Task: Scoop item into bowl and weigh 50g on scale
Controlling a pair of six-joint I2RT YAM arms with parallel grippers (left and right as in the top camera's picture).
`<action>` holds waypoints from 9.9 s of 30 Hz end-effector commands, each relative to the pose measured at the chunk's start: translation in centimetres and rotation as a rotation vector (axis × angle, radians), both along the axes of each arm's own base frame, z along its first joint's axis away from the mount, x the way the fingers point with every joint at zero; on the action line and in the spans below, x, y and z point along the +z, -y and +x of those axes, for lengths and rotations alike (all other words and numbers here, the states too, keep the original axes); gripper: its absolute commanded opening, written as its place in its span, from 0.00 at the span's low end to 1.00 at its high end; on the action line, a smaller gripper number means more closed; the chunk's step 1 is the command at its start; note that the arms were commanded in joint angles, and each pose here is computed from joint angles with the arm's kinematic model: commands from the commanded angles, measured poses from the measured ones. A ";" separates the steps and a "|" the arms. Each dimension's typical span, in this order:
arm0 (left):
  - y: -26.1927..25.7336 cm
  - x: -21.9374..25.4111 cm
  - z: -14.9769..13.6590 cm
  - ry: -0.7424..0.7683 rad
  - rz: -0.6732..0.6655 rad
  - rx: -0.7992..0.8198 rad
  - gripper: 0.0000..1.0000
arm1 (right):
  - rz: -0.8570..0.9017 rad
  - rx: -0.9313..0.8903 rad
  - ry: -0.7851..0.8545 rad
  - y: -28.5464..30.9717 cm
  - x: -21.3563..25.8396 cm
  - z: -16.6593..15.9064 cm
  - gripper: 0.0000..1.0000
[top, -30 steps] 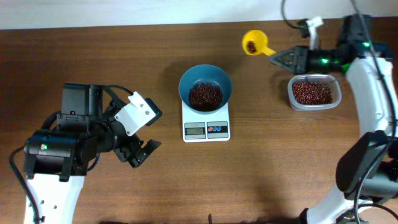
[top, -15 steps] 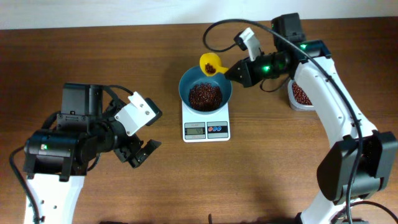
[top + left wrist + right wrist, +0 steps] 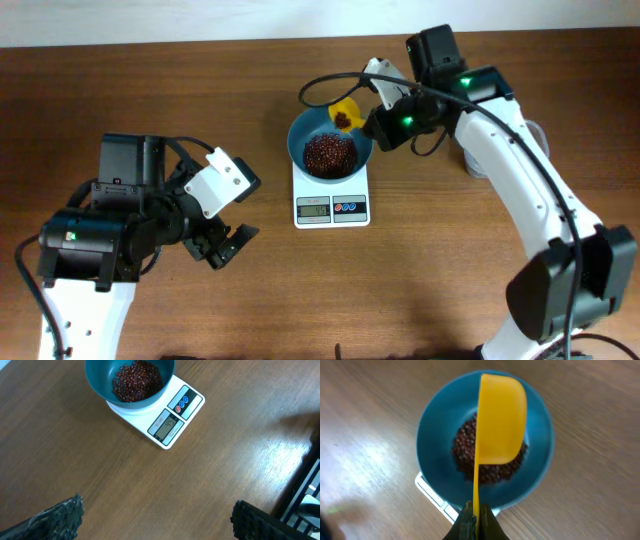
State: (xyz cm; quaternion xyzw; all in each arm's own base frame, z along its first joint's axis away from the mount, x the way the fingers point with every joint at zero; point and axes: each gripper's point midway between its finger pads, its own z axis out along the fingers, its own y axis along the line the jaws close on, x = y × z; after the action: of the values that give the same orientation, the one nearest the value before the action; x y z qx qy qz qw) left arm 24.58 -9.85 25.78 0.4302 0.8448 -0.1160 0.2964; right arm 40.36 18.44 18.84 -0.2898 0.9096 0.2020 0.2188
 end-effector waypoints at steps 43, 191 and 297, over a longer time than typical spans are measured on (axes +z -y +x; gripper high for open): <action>0.2 0.7 0.2 0.010 -0.022 0.007 0.99 | -0.183 0.018 0.146 -2.0 1.3 0.8 0.04; 0.2 0.7 0.2 0.010 -0.022 0.007 0.99 | -0.087 -1.728 -0.158 44.7 11.7 -18.3 0.04; 0.2 0.7 0.2 0.010 -0.022 0.007 0.99 | 0.073 -1.320 0.210 27.0 1.6 -21.5 0.99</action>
State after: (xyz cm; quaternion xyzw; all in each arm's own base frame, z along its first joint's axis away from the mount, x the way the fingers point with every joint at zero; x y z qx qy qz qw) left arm 24.62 -9.90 25.85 0.4303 0.8442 -0.1173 0.2972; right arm 18.41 -11.62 16.14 0.4171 0.8516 -0.0063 0.3174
